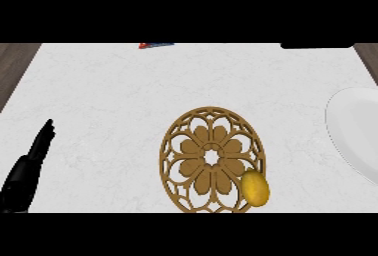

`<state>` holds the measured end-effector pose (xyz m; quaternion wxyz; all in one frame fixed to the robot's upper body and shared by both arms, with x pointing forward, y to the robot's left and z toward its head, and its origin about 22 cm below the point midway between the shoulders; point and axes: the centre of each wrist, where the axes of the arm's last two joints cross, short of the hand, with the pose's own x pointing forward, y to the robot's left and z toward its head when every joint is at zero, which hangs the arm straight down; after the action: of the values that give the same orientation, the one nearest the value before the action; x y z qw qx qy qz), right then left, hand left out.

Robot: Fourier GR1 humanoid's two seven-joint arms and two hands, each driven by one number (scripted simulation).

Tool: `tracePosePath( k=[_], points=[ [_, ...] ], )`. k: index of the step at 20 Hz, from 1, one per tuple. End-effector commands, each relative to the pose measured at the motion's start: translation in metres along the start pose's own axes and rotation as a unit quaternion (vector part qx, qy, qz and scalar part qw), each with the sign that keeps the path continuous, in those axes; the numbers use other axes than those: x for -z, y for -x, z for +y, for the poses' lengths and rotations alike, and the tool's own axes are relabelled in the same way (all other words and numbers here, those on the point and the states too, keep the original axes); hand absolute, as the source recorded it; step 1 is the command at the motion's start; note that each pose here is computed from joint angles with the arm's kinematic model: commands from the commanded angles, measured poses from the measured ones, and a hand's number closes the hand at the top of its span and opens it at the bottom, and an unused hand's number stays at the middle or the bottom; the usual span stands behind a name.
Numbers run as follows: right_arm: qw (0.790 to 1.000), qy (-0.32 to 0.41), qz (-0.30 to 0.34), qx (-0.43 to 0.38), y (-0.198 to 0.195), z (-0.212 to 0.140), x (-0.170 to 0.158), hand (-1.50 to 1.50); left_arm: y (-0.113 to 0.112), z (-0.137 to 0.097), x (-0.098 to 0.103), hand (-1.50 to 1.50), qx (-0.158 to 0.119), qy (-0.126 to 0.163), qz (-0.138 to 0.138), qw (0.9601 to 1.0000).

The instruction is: Pick the squash from the placemat and place it in the plate

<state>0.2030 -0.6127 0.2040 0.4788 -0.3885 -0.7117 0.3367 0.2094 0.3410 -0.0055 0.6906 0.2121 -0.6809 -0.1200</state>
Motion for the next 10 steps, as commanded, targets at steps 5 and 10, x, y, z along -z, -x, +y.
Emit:
tracePosePath(
  k=[5,10],
  points=[
    [0.991,-0.049,-0.075,0.096,0.008,0.01,-0.005,1.5,-0.007,0.003,0.009,0.0,0.005,0.017,-0.015,0.9997],
    [0.988,-0.108,-0.064,0.09,-0.002,0.037,0.031,1.5,-0.008,-0.009,0.012,0.0,0.005,0.024,-0.016,0.9996]
  ],
)
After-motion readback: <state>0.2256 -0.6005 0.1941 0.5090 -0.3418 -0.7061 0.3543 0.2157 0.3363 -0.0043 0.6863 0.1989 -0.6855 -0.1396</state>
